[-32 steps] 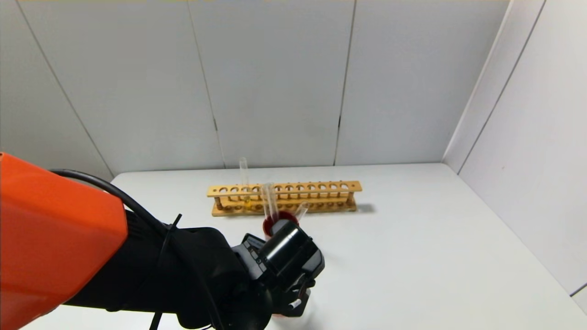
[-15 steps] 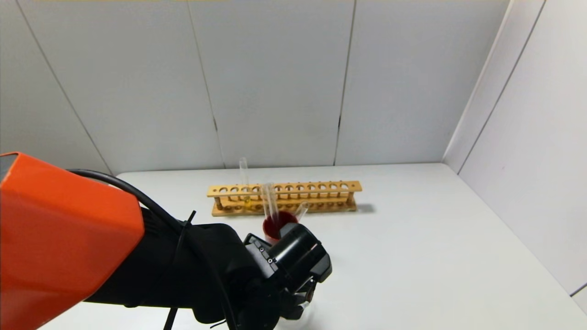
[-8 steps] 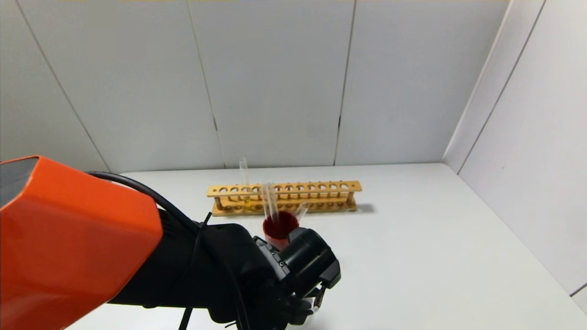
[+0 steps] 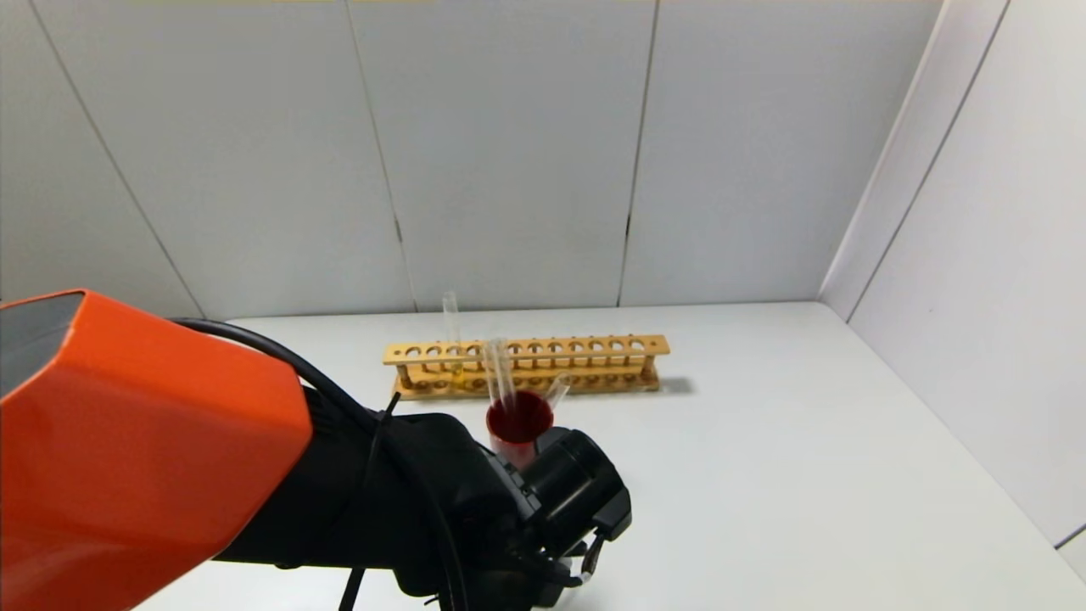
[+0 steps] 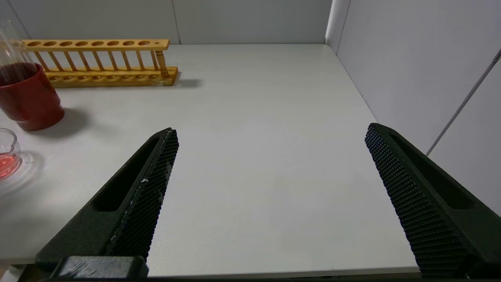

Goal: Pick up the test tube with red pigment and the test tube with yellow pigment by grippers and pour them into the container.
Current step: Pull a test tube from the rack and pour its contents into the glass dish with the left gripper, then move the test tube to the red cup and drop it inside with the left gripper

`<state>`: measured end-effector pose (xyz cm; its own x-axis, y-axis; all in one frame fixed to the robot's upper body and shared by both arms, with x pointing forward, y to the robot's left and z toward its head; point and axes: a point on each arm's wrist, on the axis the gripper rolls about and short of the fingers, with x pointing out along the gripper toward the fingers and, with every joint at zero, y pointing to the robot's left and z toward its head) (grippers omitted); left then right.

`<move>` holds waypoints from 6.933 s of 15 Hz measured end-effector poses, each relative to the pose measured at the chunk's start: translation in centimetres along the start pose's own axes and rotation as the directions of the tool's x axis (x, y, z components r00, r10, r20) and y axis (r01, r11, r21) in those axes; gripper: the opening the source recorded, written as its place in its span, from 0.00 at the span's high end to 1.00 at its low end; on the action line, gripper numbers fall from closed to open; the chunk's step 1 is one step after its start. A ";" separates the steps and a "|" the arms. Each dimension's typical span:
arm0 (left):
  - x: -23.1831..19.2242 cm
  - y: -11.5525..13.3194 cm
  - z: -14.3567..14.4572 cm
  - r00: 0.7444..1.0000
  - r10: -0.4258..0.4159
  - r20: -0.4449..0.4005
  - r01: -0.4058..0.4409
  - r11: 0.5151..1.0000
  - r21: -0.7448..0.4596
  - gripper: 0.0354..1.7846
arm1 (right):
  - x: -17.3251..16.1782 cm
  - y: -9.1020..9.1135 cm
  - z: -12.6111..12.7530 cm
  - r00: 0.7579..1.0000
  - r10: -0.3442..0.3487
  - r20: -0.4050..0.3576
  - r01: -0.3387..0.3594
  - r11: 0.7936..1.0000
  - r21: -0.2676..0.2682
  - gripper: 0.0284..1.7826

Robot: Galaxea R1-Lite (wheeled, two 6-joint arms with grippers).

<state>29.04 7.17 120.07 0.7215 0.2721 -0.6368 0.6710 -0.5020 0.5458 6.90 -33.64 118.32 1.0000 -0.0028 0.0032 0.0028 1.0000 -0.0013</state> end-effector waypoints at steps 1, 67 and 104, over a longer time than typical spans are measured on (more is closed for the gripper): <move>-0.2 0.1 -0.1 1.000 -0.004 -0.008 0.004 1.000 0.008 0.85 | 0.0 0.0 0.0 1.000 0.000 0.000 0.000 1.000 0.000 0.02; -4.7 2.8 0.1 0.991 -0.022 -0.130 0.043 0.986 0.161 0.85 | 0.0 0.0 0.0 1.000 0.000 0.000 0.000 1.000 0.000 0.02; -5.5 5.7 -6.9 0.783 0.546 0.298 0.465 -0.195 -0.864 0.85 | 0.0 0.0 0.0 1.000 0.000 0.000 0.000 1.000 0.000 0.02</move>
<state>30.05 8.48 130.45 0.8802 -0.3056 -0.3631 0.3522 0.9334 0.0683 6.90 -33.64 118.32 1.0000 -0.0023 0.0036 0.0023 1.0000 -0.0013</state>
